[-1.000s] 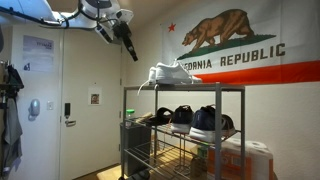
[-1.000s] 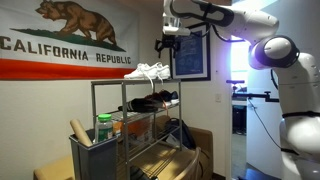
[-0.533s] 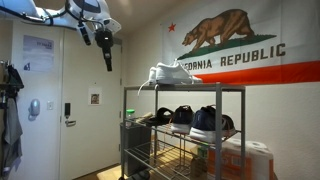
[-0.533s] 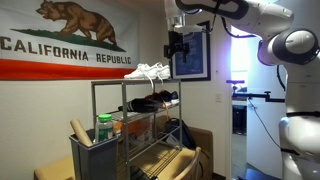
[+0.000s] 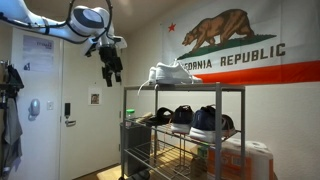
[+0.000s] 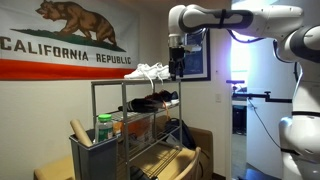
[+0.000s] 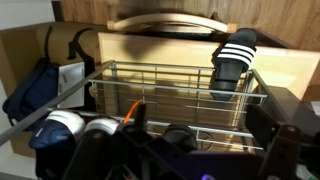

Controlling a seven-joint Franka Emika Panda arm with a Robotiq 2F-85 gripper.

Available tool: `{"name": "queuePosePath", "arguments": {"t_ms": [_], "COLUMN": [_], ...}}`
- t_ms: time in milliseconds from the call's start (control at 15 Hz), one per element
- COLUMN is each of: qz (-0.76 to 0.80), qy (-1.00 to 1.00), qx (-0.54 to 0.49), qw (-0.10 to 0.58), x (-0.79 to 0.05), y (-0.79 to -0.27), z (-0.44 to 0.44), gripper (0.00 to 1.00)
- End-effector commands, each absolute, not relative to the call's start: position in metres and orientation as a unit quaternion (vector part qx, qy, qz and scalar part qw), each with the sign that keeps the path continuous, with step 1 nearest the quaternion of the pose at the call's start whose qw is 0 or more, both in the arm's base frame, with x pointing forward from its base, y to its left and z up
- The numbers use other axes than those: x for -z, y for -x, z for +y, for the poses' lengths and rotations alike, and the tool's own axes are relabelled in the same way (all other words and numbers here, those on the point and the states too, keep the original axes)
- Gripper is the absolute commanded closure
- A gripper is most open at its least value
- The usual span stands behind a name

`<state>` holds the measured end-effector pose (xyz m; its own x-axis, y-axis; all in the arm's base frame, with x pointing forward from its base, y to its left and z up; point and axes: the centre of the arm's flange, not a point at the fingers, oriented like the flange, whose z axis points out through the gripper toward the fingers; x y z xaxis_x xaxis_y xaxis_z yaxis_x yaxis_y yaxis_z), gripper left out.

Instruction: Move the white shoe from the bottom to the top shelf of the shoe rack

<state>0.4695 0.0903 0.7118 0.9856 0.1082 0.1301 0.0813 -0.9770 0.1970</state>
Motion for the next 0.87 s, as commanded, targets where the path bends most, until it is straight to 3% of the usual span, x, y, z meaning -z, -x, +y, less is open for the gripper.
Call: {"name": "queuePosePath", "arguments": {"t_ms": [0, 200, 267, 800], "qz": [0.139, 0.187, 0.159, 0.177], "qy": [-0.985, -0.979, -0.984, -0.982], "qx": [-0.087, -0.073, -0.066, -0.064], "qw": [0.057, 0.018, 0.039, 0.025], "x": [-0.647, -0.612, -0.652, -0.629], "y": [-0.430, -0.423, -0.459, -0.443], "z": [0.052, 0.026, 0.048, 0.035], "gripper": [0.00, 0.00, 0.00, 0.00]}}
